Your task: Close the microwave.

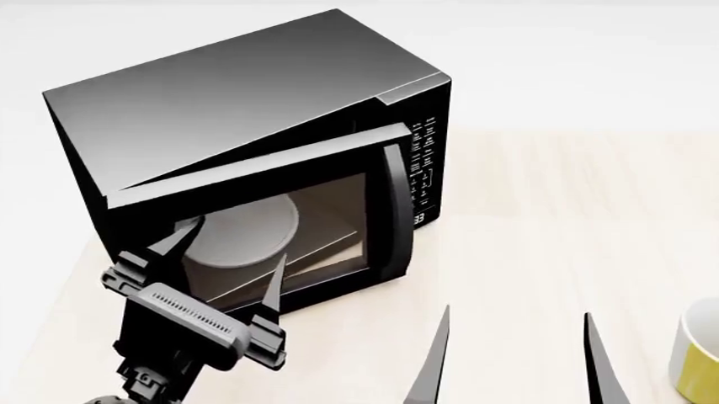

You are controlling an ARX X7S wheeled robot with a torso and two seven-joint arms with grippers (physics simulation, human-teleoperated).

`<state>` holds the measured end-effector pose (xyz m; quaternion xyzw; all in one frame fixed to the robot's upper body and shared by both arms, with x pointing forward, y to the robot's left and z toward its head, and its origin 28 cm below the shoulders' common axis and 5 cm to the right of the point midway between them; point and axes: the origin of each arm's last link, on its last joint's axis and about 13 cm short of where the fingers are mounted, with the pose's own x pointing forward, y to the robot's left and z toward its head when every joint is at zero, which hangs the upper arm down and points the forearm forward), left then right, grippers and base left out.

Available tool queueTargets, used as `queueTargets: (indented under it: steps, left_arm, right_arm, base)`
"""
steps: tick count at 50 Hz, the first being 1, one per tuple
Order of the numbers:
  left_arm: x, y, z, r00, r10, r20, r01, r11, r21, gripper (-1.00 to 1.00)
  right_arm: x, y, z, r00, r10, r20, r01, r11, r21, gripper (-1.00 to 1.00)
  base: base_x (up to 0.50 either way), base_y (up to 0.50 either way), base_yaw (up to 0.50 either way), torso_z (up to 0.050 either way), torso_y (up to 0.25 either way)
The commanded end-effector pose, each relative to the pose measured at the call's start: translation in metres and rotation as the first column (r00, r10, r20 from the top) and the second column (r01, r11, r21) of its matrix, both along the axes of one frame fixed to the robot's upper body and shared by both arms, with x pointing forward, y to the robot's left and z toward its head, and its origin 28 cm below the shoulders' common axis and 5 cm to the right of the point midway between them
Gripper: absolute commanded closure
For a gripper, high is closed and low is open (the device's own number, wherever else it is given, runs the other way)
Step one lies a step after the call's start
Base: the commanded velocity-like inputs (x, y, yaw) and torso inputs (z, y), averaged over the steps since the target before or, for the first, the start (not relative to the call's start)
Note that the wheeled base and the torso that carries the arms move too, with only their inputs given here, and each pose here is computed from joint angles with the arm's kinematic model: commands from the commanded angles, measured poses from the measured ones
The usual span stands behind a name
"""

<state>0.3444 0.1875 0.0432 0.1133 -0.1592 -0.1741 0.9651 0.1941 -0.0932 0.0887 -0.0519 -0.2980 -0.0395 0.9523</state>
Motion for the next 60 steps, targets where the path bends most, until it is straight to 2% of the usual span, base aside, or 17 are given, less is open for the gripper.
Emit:
queueTargets:
  steps: [1,33,50,54,55,57,58,60]
  left_arm:
    - [0.010,0.007,0.017,0.994,0.094,0.058,-0.088,0.992,-0.086,-1.00]
    - [0.019,0.010,0.018,0.980,0.188,0.060,-0.179,0.976,-0.127,-1.00]
    - [0.017,0.013,0.012,0.973,0.224,0.049,-0.216,0.968,-0.131,-1.00]
    - [-0.002,0.009,0.007,0.981,0.196,0.011,-0.193,0.975,-0.107,-1.00]
    - [-0.010,0.008,0.004,0.985,0.171,-0.025,-0.172,0.977,-0.125,-1.00]
    - [-0.017,0.007,0.001,0.984,0.174,-0.026,-0.176,0.978,-0.113,-1.00]
    - [-0.023,0.007,-0.002,0.983,0.167,-0.080,-0.177,0.975,-0.133,-1.00]
    - [-0.039,0.007,-0.008,0.982,0.143,-0.126,-0.158,0.980,-0.119,-1.00]
  right_arm:
    - [0.000,0.000,0.000,1.000,0.002,-0.001,-0.002,1.000,-0.001,-1.00]
    - [0.000,0.000,-0.001,1.000,0.006,-0.003,-0.006,1.000,-0.005,-1.00]
    - [-0.001,0.001,-0.002,1.000,0.009,-0.007,-0.010,1.000,-0.006,-1.00]
    - [-0.001,0.001,-0.002,1.000,0.010,-0.008,-0.010,1.000,-0.005,-1.00]
    - [-0.001,0.001,-0.002,1.000,0.010,-0.009,-0.011,1.000,-0.007,-1.00]
    - [-0.001,0.001,-0.002,1.000,0.011,-0.009,-0.011,1.000,-0.006,-1.00]
    - [-0.001,0.001,-0.002,1.000,0.009,-0.008,-0.009,1.000,-0.006,-1.00]
    - [-0.001,0.001,-0.002,1.000,0.009,-0.008,-0.009,1.000,-0.004,-1.00]
  base:
    - [0.00,0.00,0.00,0.010,0.000]
    - [0.00,0.00,0.00,0.000,0.002]
    - [0.00,0.00,0.00,0.001,0.002]
    - [0.00,0.00,0.00,0.000,0.000]
    - [0.00,0.00,0.00,0.000,0.000]
    - [0.00,0.00,0.00,0.000,0.000]
    - [0.00,0.00,0.00,0.000,0.000]
    - [0.00,0.00,0.00,0.000,0.000]
